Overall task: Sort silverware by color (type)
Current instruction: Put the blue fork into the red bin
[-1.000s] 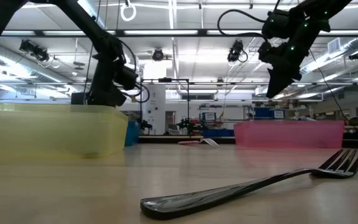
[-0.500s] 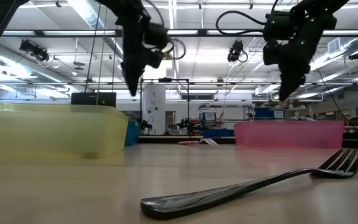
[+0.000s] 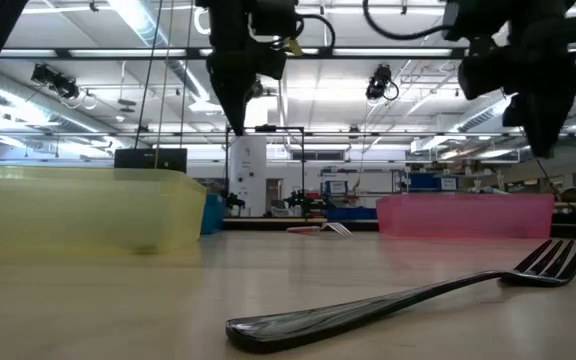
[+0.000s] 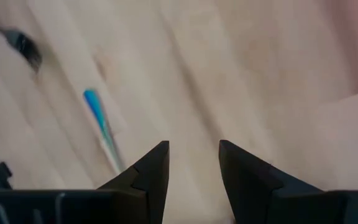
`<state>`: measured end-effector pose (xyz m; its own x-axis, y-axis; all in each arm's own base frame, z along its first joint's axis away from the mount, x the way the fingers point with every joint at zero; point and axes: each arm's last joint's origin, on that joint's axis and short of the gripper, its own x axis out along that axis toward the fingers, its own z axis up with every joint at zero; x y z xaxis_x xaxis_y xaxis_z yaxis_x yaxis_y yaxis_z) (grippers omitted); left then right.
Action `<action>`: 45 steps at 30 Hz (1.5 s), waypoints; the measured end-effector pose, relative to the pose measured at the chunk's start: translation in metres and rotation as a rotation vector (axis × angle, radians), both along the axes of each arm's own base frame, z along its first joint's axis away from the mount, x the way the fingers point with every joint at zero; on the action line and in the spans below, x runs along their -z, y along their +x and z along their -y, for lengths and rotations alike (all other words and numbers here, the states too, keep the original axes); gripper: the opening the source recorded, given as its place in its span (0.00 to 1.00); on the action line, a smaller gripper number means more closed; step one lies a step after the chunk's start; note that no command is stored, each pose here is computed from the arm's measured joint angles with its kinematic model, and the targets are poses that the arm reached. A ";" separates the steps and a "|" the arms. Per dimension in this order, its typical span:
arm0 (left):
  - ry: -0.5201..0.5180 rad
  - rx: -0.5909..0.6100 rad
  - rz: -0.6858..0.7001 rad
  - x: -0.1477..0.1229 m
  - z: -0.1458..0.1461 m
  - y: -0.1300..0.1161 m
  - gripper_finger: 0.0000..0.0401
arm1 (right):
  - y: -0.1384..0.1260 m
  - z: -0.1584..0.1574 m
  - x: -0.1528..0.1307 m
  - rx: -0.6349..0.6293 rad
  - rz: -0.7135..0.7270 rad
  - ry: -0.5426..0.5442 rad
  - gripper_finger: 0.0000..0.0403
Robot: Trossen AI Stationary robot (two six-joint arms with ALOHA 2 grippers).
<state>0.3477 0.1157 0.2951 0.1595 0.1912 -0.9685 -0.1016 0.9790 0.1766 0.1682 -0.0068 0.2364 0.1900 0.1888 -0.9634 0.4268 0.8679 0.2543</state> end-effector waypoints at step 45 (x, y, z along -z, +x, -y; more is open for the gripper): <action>-0.034 0.147 0.018 0.000 0.115 0.017 0.28 | -0.012 -0.159 0.110 -0.218 -0.133 -0.184 0.37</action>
<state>0.3650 0.0010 0.2952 0.2005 0.1321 -0.9707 0.0408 0.9889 0.1430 0.1562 0.1519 0.1266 0.0338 0.0314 -0.9989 0.2443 0.9689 0.0387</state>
